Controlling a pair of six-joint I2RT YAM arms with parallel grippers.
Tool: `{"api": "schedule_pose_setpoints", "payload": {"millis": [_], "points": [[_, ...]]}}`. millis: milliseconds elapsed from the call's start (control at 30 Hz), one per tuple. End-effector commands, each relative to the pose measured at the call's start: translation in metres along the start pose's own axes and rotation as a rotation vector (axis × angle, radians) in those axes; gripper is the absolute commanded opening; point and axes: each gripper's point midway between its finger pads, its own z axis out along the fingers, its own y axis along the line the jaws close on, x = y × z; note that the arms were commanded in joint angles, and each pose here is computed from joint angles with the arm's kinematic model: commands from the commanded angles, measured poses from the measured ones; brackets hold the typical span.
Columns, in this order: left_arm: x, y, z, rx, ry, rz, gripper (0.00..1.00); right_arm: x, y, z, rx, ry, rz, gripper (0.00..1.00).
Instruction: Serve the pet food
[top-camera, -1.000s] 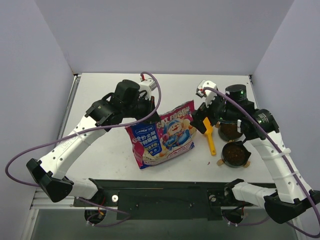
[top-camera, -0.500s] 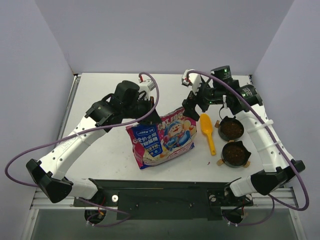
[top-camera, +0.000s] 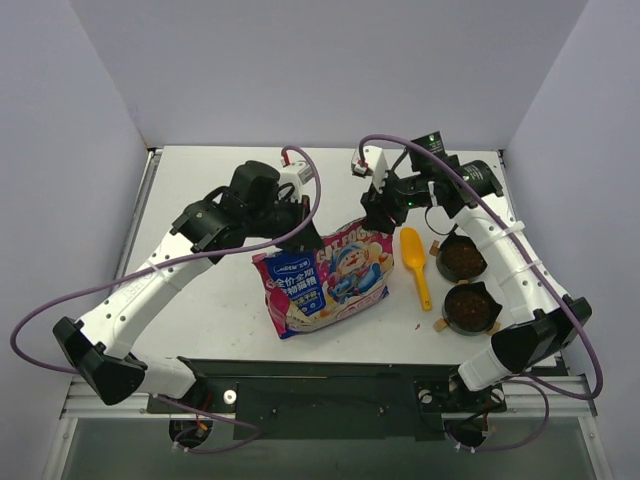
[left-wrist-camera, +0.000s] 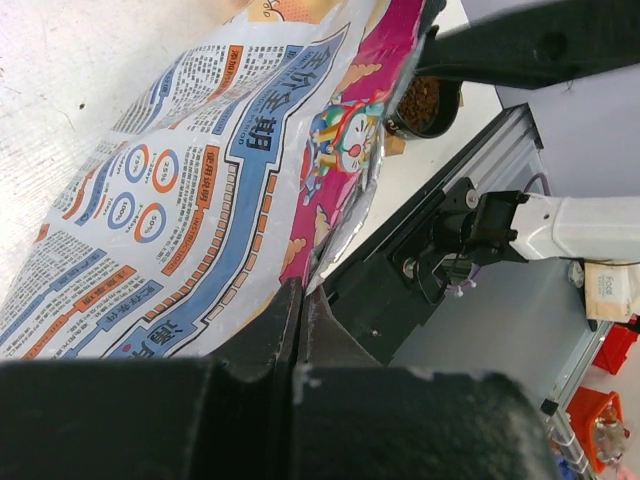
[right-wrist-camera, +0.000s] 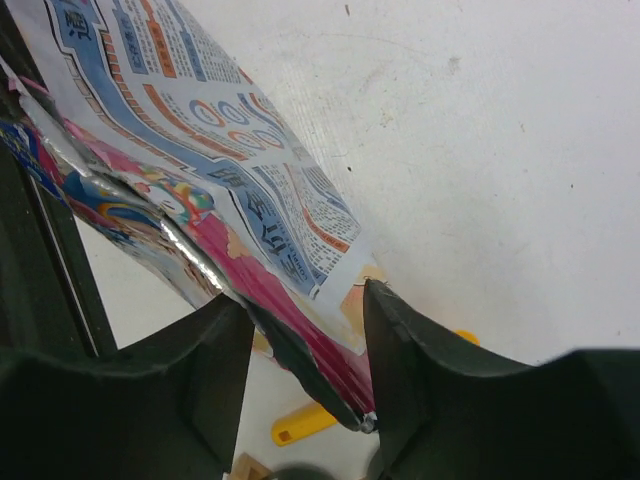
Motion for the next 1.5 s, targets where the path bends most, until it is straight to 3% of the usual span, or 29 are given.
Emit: {"api": "schedule_pose_setpoints", "payload": {"millis": [0, 33, 100, 233, 367, 633, 767, 867, 933, 1000, 1100, 1200, 1233, 1267, 1300, 1333, 1367, 1467], "points": [[-0.02, -0.018, -0.013, 0.057, -0.03, 0.085, 0.0, -0.002, 0.011, -0.001, -0.055, -0.014, -0.009, 0.34], [-0.018, -0.014, -0.014, 0.034, -0.02, 0.106, 0.0, 0.001, 0.012, -0.001, -0.054, -0.005, -0.011, 0.19], [-0.018, -0.004, -0.016, -0.014, -0.018, 0.13, 0.0, 0.009, 0.012, -0.004, -0.029, 0.02, -0.013, 0.0], [-0.024, 0.003, -0.012, -0.055, -0.036, 0.145, 0.0, 0.033, -0.001, -0.028, 0.166, 0.124, 0.059, 0.0], [-0.045, -0.005, -0.007, -0.039, -0.094, 0.146, 0.0, 0.046, 0.018, -0.067, 0.31, 0.095, 0.167, 0.0], [-0.067, -0.011, 0.012, -0.027, -0.082, 0.174, 0.0, 0.085, 0.072, -0.087, 0.296, 0.103, 0.281, 0.0], [-0.061, -0.014, 0.012, -0.011, -0.062, 0.141, 0.0, 0.079, 0.067, -0.076, 0.368, 0.089, 0.429, 0.01], [-0.058, -0.016, 0.009, -0.007, -0.056, 0.111, 0.0, 0.071, 0.073, -0.071, 0.361, 0.128, 0.399, 0.33], [-0.056, -0.016, 0.01, -0.006, -0.053, 0.09, 0.0, 0.065, 0.072, -0.067, 0.403, 0.111, 0.413, 0.46], [-0.055, -0.017, 0.01, 0.003, -0.053, 0.075, 0.0, 0.06, 0.071, -0.061, 0.404, 0.092, 0.47, 0.5], [-0.056, -0.02, 0.01, 0.022, -0.059, 0.075, 0.0, 0.059, 0.069, -0.049, 0.403, 0.106, 0.52, 0.52], [-0.056, -0.021, 0.014, 0.035, -0.068, 0.078, 0.0, 0.052, 0.065, -0.038, 0.388, 0.137, 0.467, 0.5], [-0.058, -0.016, 0.013, 0.005, -0.077, 0.056, 0.0, 0.052, 0.06, -0.04, 0.431, 0.144, 0.465, 0.35], [-0.063, -0.015, 0.01, -0.007, -0.092, 0.04, 0.0, 0.052, 0.047, -0.046, 0.511, 0.159, 0.454, 0.28], [-0.068, -0.012, 0.006, -0.024, -0.104, -0.002, 0.09, 0.055, 0.046, -0.051, 0.527, 0.178, 0.446, 0.08], [-0.077, -0.012, -0.002, -0.03, -0.137, -0.017, 0.15, 0.056, 0.048, -0.055, 0.524, 0.177, 0.435, 0.0], [-0.085, -0.011, -0.009, -0.053, -0.181, -0.049, 0.32, 0.057, 0.049, -0.056, 0.523, 0.177, 0.432, 0.0], [-0.1, -0.005, -0.035, -0.11, -0.288, -0.146, 0.53, 0.063, 0.053, -0.063, 0.519, 0.173, 0.403, 0.0]]}}
